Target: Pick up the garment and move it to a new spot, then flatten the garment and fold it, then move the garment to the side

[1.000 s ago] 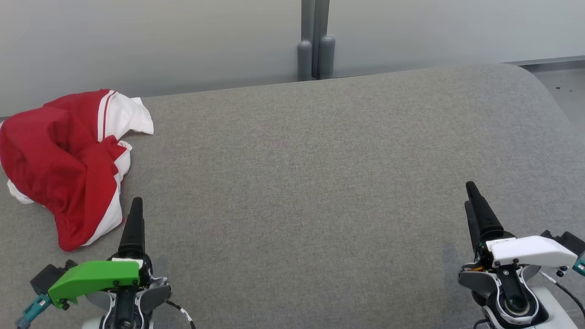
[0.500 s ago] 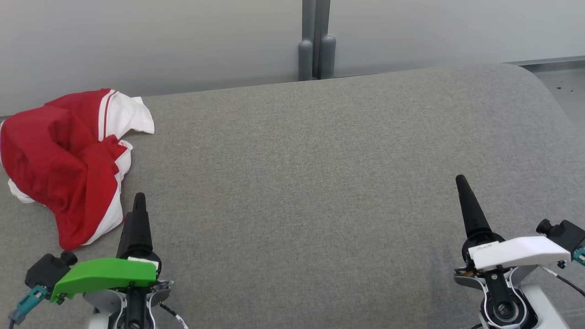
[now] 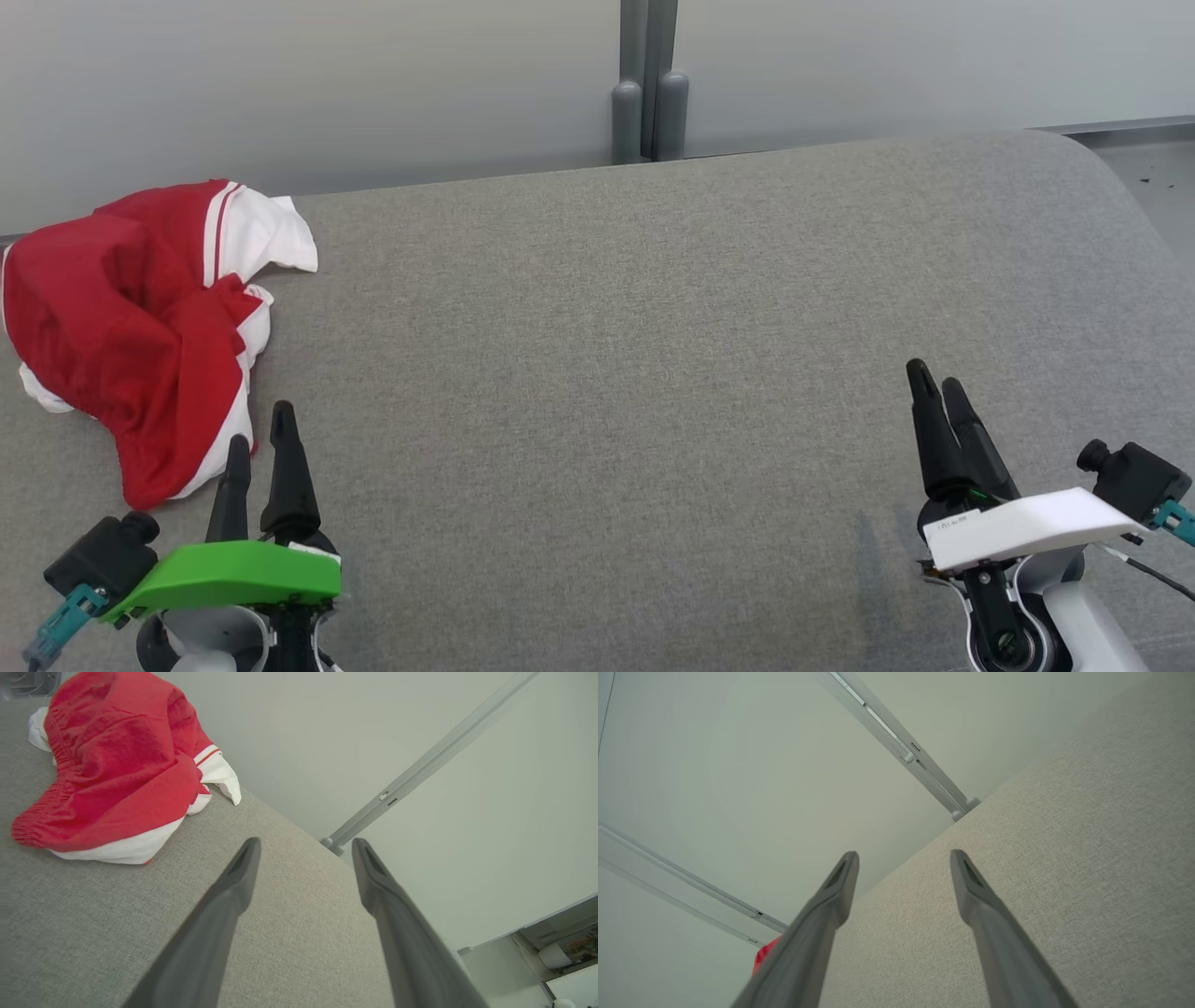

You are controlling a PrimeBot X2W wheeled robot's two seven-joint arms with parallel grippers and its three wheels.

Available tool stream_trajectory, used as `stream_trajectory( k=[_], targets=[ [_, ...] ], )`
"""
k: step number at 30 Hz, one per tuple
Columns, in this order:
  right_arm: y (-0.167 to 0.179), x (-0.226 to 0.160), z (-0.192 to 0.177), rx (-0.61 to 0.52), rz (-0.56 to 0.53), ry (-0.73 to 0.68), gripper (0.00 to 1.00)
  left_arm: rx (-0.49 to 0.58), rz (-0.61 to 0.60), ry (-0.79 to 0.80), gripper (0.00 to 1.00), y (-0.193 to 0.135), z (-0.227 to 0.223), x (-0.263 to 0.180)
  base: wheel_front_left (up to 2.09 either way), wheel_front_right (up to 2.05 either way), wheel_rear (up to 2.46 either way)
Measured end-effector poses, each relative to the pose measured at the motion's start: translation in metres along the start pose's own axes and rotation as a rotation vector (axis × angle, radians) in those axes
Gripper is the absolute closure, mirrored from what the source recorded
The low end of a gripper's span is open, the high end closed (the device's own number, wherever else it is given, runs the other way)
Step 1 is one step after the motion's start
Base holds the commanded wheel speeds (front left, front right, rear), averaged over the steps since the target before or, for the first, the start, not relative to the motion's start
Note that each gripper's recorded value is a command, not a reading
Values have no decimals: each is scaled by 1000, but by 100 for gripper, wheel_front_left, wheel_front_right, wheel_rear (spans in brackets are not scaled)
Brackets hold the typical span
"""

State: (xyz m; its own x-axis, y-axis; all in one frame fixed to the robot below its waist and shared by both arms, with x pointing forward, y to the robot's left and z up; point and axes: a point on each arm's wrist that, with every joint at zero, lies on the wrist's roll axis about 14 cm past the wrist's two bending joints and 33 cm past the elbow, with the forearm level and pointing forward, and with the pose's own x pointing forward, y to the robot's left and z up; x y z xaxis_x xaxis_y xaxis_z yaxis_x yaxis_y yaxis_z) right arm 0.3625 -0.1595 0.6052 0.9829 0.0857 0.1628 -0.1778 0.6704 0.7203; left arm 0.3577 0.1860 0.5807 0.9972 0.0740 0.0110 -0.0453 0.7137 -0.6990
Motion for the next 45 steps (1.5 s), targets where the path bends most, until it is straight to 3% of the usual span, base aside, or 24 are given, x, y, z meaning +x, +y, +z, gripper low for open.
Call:
stream_trajectory(
  k=[23, 45],
  targets=[
    [14, -1, -7, -276, 63, 4, 0, 306, -4, -66, 0, 4, 11, -11, 0, 0, 0],
    [19, -7, -20, -483, 96, 29, 0, 500, -35, -51, 0, 7, 0, -20, 0, 0, 0]
  ],
)
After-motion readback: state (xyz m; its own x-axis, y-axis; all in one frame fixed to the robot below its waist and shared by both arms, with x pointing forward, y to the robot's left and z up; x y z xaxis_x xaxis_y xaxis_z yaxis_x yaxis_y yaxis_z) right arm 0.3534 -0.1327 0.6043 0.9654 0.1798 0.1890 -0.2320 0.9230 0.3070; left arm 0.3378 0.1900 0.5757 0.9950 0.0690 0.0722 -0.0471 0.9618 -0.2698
